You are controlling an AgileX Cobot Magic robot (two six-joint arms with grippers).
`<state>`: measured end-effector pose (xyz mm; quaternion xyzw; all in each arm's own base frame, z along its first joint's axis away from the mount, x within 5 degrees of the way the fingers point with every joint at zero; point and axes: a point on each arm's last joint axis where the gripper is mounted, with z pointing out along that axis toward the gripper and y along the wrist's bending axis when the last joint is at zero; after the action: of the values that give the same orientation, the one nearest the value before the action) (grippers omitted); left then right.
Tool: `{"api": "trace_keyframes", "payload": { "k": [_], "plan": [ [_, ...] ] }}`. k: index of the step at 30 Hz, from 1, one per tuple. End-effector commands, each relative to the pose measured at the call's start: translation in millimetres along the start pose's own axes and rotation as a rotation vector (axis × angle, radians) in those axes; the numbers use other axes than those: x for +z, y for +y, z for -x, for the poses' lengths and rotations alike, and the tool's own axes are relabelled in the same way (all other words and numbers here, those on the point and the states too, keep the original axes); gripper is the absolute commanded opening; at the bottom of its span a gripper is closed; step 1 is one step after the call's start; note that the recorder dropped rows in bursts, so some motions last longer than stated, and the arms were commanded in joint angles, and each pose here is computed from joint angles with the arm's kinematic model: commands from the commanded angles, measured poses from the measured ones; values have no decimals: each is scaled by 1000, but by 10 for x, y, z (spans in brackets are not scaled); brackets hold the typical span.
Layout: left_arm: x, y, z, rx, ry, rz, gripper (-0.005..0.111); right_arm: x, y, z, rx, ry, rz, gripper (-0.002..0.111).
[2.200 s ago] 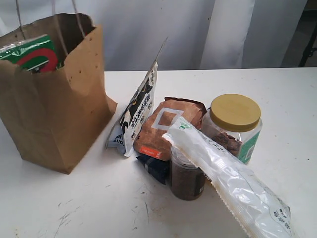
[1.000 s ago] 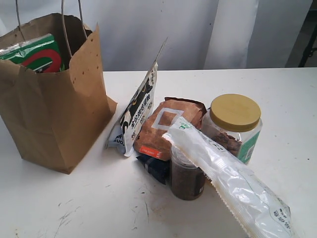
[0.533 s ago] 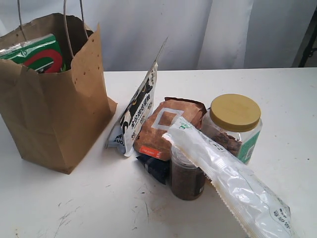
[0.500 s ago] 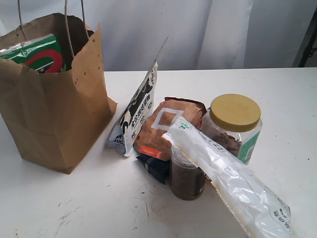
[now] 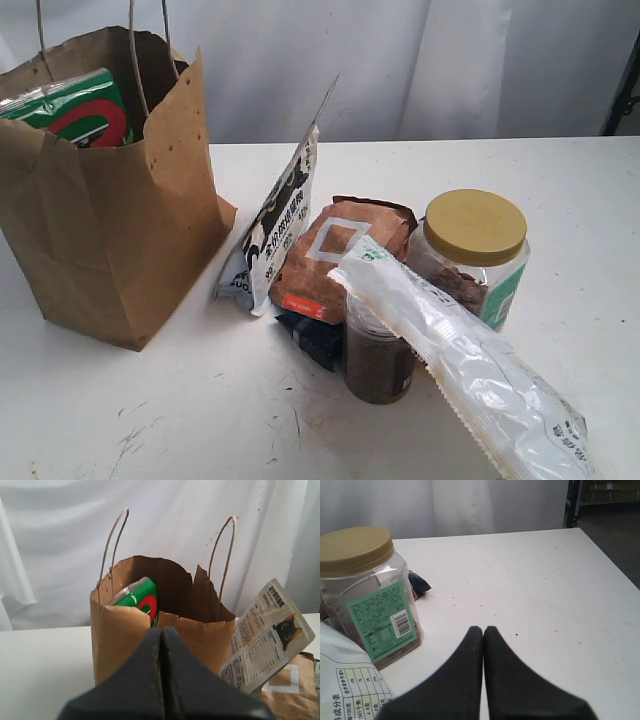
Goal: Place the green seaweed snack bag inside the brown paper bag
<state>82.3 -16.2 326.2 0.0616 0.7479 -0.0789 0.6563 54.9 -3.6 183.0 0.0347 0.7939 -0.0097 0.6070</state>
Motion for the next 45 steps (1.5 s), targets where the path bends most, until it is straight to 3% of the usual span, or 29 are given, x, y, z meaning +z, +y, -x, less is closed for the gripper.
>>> {"api": "trace_keyframes", "payload": {
  "k": [1,4,20,24,32,36,45],
  "plan": [
    [84,-25,-122,33,-125,-28,0,-2,-1,5,7,-19,-2,0],
    [139,-24,-294,23,-205,-36,0,-2,-1,5,7,-19,-2,0],
    [-80,142,-1197,-75,-135,157,0,-2,-1,5,7,-19,-2,0],
    [-114,136,-1210,-81,-152,156,0,-2,-1,5,7,-19,-2,0],
    [-111,130,-1286,-27,-67,154,0,-2,-1,5,7,-19,-2,0],
    [-111,126,-1405,-43,63,152,0,-2,-1,5,7,-19,-2,0],
    [-119,125,-1394,-43,45,152,0,-2,-1,5,7,-19,-2,0]
  ]
}}
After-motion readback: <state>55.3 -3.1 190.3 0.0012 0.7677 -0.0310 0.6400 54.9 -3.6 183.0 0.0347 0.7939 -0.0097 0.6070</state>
